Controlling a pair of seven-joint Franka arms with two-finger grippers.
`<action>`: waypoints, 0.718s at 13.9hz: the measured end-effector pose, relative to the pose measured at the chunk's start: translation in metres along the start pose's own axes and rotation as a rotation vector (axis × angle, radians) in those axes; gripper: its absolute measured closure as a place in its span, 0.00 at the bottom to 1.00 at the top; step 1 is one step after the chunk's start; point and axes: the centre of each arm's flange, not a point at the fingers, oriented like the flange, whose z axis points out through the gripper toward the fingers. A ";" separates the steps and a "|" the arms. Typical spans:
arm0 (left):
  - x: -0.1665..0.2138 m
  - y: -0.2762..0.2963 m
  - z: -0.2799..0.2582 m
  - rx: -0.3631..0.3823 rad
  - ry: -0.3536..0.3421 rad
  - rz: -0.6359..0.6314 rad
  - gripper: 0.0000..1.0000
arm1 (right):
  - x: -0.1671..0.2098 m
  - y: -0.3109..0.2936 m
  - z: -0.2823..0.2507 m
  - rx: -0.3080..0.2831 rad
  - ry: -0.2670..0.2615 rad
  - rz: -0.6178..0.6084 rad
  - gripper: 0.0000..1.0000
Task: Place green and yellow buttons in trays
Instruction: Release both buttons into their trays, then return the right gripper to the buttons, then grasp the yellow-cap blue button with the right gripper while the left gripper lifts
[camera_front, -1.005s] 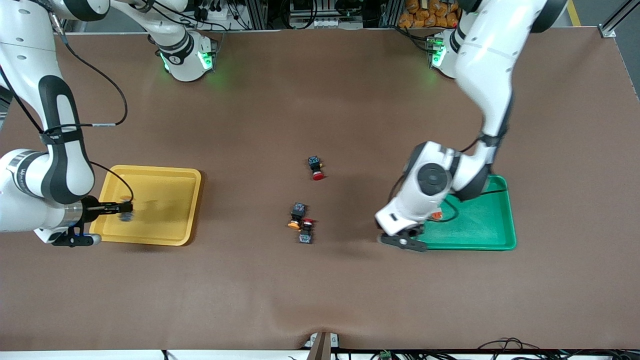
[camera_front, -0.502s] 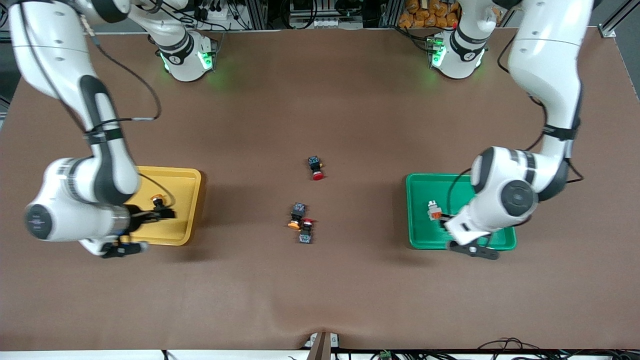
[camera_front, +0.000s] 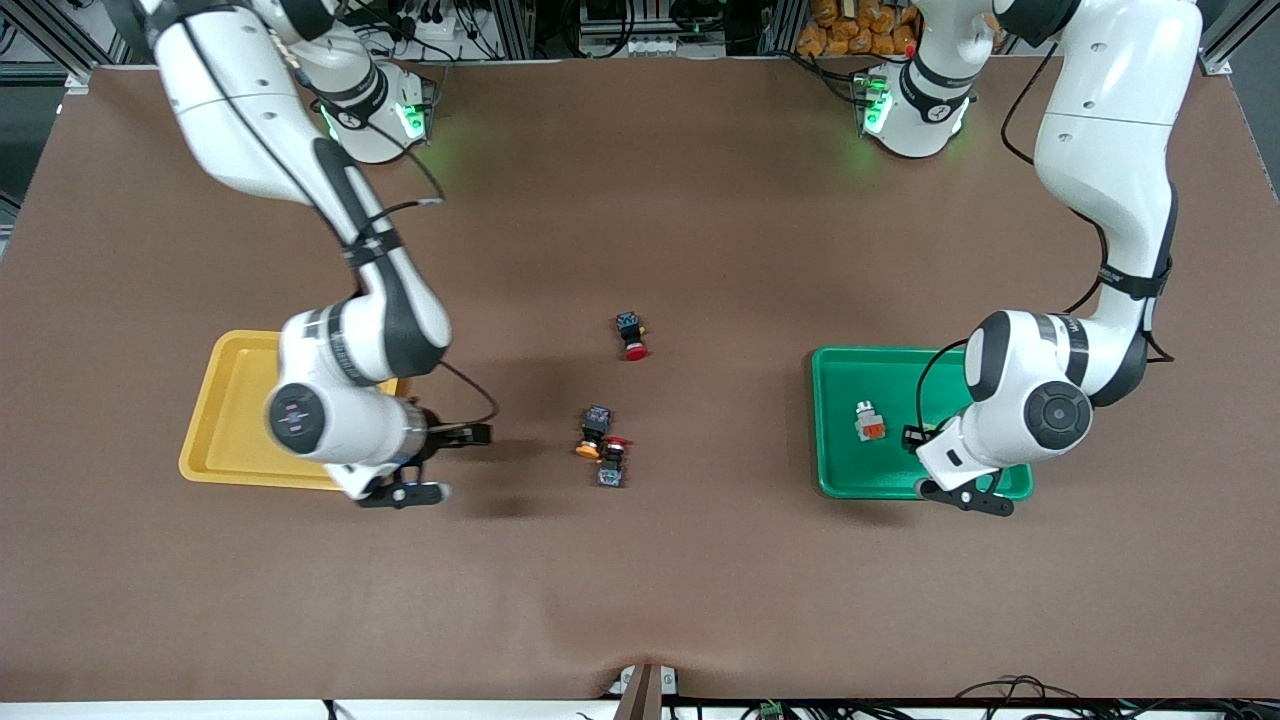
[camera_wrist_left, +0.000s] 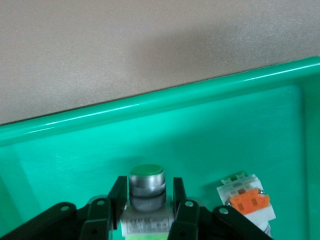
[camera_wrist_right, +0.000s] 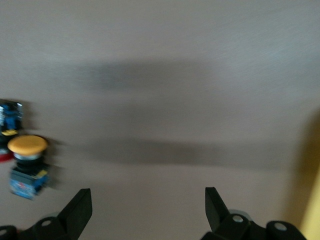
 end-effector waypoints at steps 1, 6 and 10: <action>0.000 -0.001 0.001 0.000 -0.002 -0.002 0.50 | -0.006 -0.021 0.010 0.001 0.016 0.043 0.00; -0.001 -0.007 0.008 -0.001 -0.007 -0.011 0.01 | -0.040 -0.106 0.068 0.003 0.061 0.202 0.00; 0.009 -0.008 -0.013 0.005 0.039 -0.012 0.00 | -0.055 -0.135 0.080 0.009 0.074 0.216 0.00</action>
